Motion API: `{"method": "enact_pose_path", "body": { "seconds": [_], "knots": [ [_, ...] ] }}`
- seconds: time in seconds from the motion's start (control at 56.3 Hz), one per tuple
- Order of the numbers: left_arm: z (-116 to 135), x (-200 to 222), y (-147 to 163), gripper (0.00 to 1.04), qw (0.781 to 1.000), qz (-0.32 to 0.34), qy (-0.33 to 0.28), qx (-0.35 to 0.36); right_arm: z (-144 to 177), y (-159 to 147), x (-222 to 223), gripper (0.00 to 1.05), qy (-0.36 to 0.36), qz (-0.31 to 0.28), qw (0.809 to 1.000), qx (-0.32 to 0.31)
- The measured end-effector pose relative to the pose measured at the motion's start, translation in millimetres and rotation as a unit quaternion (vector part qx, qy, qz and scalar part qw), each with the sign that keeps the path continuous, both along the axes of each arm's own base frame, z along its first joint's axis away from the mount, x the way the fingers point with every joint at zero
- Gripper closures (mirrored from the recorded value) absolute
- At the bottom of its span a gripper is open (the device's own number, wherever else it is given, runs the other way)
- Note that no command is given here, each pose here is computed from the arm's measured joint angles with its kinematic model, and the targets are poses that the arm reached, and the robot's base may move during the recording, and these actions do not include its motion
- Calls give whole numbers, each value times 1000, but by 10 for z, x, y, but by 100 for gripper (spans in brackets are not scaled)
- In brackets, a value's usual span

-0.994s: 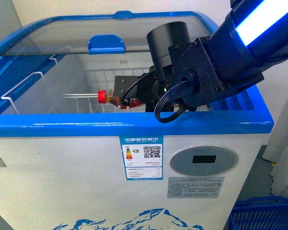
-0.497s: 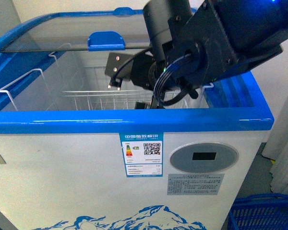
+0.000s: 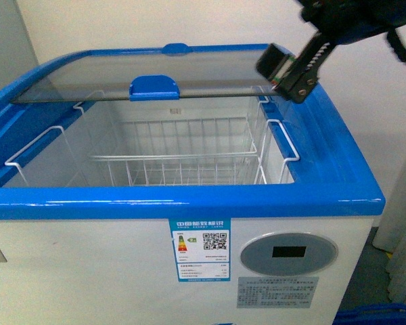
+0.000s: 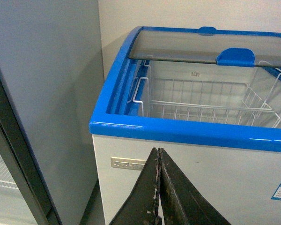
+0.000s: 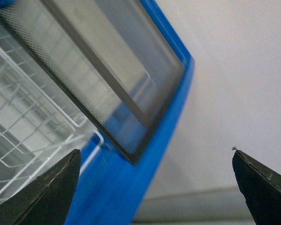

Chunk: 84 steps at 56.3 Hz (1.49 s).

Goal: Put drink in fridge

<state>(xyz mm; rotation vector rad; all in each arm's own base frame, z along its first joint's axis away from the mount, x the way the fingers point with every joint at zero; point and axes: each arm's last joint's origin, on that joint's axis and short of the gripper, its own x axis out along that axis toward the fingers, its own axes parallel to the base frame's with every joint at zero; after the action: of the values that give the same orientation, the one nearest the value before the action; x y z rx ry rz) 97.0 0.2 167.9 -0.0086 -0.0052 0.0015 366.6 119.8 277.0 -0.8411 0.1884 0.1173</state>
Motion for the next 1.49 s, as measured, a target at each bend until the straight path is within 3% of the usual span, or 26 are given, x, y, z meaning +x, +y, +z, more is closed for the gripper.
{"method": "enact_pose_path", "body": {
  "seconds": [0.124, 0.266, 0.444, 0.497, 0.586, 0.657, 0.728, 0.906, 1.03, 1.083, 1.492],
  "knots": [
    [0, 0, 0, 102, 1000, 0, 0, 0, 284, -291, -427, 7, 4, -86, 990, 107],
    [0, 0, 0, 102, 1000, 0, 0, 0, 479, -536, -1132, 7, 2, -154, 963, 223],
    [0, 0, 0, 102, 1000, 0, 0, 0, 329, -796, -2289, 7, -3, -252, 920, 300],
    [0, 0, 0, 102, 1000, 0, 0, 0, 210, -826, -2549, 7, -9, -264, 917, 300],
    [1, 0, 0, 102, 1000, 0, -1, 1, 201, -860, -2706, 8, -34, -242, 905, 347],
    [1, 0, 0, 102, 1000, 1, 0, 0, 40, -885, -2680, 23, -62, -121, 901, 412],
    [1, -1, -1, 102, 1000, -1, -1, 1, -170, -928, -2664, 39, -76, -62, 902, 420],
    [1, -1, 0, 102, 1000, 0, -1, 1, -457, -1041, -2687, 75, -87, -53, 905, 412],
    [1, -1, 0, 102, 1000, 0, -1, 1, -590, -1070, -2678, 91, -82, -56, 907, 410],
    [1, -1, 0, 102, 1000, 0, -1, 1, -641, -1105, -2684, 103, -78, -41, 908, 409],
    [1, -1, 0, 102, 1000, 0, -1, 1, -923, -1195, -2685, 102, -87, -58, 907, 409]
  ]
}}
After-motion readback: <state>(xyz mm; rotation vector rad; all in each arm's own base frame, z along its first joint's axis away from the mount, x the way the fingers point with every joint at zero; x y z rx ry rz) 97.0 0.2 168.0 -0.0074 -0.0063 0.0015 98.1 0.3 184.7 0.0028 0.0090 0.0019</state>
